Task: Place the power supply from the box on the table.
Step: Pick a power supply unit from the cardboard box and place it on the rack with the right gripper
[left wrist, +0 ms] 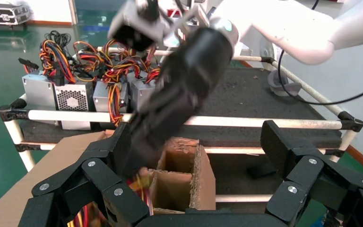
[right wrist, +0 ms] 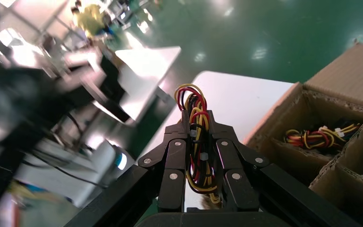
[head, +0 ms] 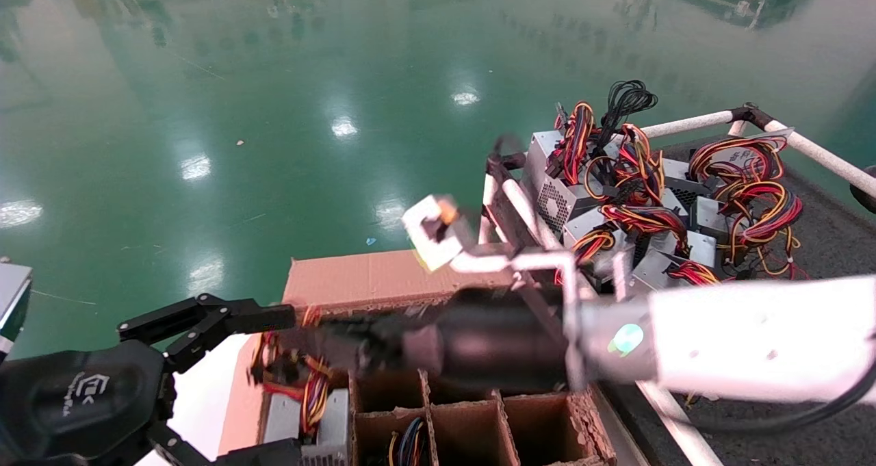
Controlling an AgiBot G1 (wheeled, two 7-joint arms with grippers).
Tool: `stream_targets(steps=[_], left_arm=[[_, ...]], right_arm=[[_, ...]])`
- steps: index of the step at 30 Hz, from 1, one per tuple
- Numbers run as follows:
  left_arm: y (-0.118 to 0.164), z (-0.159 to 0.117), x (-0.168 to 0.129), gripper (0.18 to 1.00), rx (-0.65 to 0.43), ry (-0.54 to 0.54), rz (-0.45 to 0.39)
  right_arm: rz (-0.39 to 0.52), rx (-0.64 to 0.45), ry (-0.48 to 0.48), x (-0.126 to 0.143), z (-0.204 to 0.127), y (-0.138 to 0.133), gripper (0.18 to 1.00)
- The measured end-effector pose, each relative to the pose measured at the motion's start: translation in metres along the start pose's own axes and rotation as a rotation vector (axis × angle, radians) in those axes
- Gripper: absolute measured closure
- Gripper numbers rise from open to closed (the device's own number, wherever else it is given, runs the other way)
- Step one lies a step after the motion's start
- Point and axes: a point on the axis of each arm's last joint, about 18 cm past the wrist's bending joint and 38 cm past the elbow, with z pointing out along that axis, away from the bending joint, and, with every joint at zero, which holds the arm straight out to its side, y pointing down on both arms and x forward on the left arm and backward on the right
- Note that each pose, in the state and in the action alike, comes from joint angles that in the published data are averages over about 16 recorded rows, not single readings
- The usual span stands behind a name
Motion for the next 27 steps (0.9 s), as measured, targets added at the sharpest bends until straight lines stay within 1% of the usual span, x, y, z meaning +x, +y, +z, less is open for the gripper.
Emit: stream_targets(steps=[7, 14, 21, 24, 27], left_arm=[[0.0, 0.0, 0.0, 0.184, 0.0, 0.0, 0.0], [0.0, 0.0, 0.0, 0.184, 0.0, 0.0, 0.0], [0.0, 0.0, 0.0, 0.184, 0.0, 0.0, 0.0], [0.0, 0.0, 0.0, 0.184, 0.0, 0.0, 0.0], [0.0, 0.0, 0.0, 0.184, 0.0, 0.0, 0.0]], right_arm=[[0.112, 0.073, -0.002, -0.011, -0.037, -0.042, 0.944], [0.159, 0.22, 0.009, -0.022, -0.091, -0.096, 0.944], [0.157, 0.432, 0.048, -0.025, -0.171, -0.149, 0.944], [0.145, 0.526, 0.077, -0.02, -0.21, -0.165, 0.945], [0.131, 0.612, 0.109, -0.012, -0.249, -0.173, 0.945]])
